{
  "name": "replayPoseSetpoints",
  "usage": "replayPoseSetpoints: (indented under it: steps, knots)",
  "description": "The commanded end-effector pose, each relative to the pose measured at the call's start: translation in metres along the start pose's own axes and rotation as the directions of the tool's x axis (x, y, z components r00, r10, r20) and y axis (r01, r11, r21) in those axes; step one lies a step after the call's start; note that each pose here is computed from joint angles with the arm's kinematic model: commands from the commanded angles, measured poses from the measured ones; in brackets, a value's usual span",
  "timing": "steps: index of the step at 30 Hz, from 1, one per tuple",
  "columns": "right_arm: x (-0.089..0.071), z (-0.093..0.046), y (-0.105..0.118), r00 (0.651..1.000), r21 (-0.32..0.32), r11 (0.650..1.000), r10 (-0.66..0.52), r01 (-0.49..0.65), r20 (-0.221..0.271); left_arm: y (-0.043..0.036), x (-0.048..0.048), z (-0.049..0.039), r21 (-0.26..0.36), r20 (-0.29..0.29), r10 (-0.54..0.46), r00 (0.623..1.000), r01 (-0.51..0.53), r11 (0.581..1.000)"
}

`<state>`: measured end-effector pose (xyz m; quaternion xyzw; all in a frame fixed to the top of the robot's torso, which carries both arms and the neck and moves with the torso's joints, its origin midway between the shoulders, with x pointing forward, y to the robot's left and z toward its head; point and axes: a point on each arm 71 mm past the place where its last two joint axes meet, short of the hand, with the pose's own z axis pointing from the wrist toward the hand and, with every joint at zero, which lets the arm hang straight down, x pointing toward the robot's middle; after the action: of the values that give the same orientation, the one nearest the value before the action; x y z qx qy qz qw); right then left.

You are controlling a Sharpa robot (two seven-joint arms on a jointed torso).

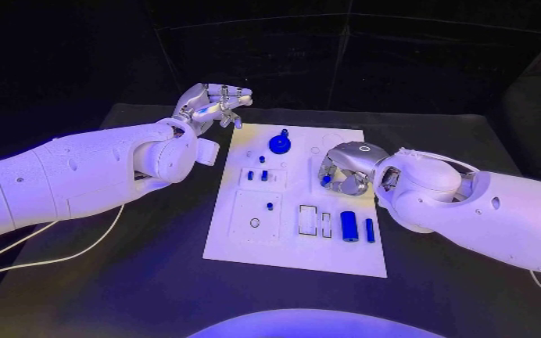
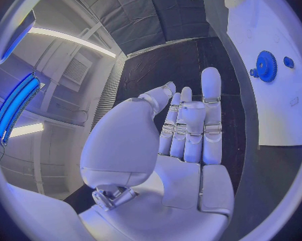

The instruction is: Assemble the parts on the task board

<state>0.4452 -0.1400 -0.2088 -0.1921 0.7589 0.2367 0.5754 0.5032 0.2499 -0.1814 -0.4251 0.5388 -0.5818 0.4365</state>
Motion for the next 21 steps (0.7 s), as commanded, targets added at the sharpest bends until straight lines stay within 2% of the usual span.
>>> replayPoseSetpoints:
  steps: [1,8,14,21]
  knots:
    - [-0.003,0.0,0.002,0.999,-0.005,0.999,0.032,-0.032,0.04,-0.0013,0.001,0.0002,0.006,-0.01,-0.007,1.0,0.007,1.0]
    - [-0.008,-0.005,0.001,0.993,-0.001,0.998,0.062,-0.062,0.104,-0.0013,0.0006,0.0001,0.006,-0.009,-0.006,1.0,0.006,1.0]
    - [-0.011,-0.015,-0.001,0.987,0.004,0.995,0.095,-0.096,0.129,-0.001,0.001,0.0009,0.005,-0.01,-0.006,1.0,0.006,1.0]
    - [-0.026,-0.025,0.011,0.974,-0.04,0.987,0.163,-0.158,0.16,-0.0007,0.0023,0.0021,0.005,-0.012,-0.007,1.0,0.007,1.0]
